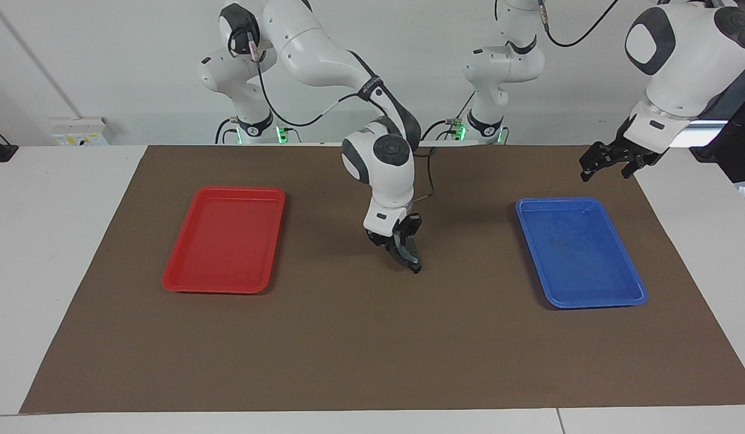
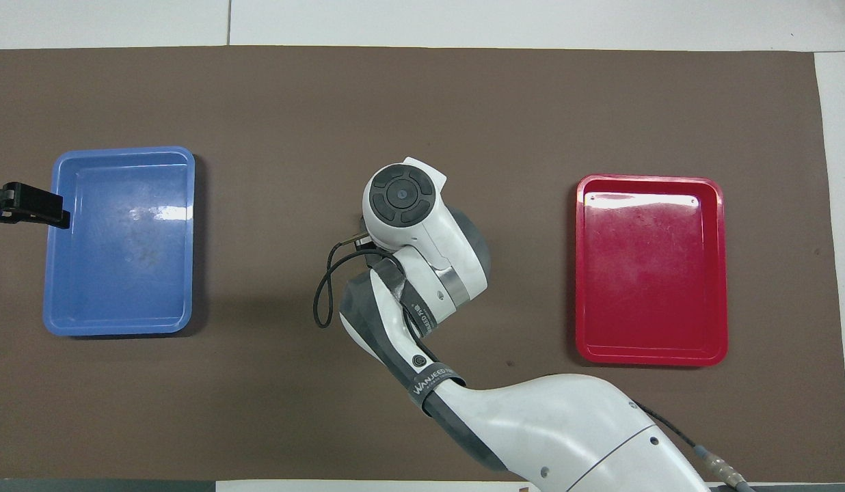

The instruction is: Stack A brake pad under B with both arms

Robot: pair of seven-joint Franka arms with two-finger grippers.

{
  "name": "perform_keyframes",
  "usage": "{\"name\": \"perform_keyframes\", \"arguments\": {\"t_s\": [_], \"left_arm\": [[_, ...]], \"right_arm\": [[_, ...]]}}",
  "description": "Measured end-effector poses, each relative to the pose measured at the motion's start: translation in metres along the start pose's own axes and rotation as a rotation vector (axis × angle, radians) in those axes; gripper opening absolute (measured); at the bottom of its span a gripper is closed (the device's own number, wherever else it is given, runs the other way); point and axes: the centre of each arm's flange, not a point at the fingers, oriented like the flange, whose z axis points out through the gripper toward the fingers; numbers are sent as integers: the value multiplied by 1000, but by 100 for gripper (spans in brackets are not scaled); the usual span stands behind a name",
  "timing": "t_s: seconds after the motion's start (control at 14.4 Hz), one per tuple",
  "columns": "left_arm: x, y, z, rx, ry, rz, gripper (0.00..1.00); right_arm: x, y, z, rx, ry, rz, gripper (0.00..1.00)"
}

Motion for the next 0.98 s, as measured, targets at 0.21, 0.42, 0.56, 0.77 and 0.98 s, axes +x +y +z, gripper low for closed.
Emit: {"name": "perform_keyframes", "arguments": {"t_s": [0.21,0.42,0.56,0.77,0.98], "left_arm": [[0,0,0,0,0,0,100],[0,0,0,0,0,0,100],[0,0,0,0,0,0,100],[0,0,0,0,0,0,100],[0,0,0,0,0,0,100]], "right_arm": [[1,-8,3,5,13,-9,43],[0,-20,3,17,40,-15,43],[-1,-23,6,19,44,-16,43],[0,-25,11,21,53,-18,43],[0,-26,11,21,55,-19,43]]}}
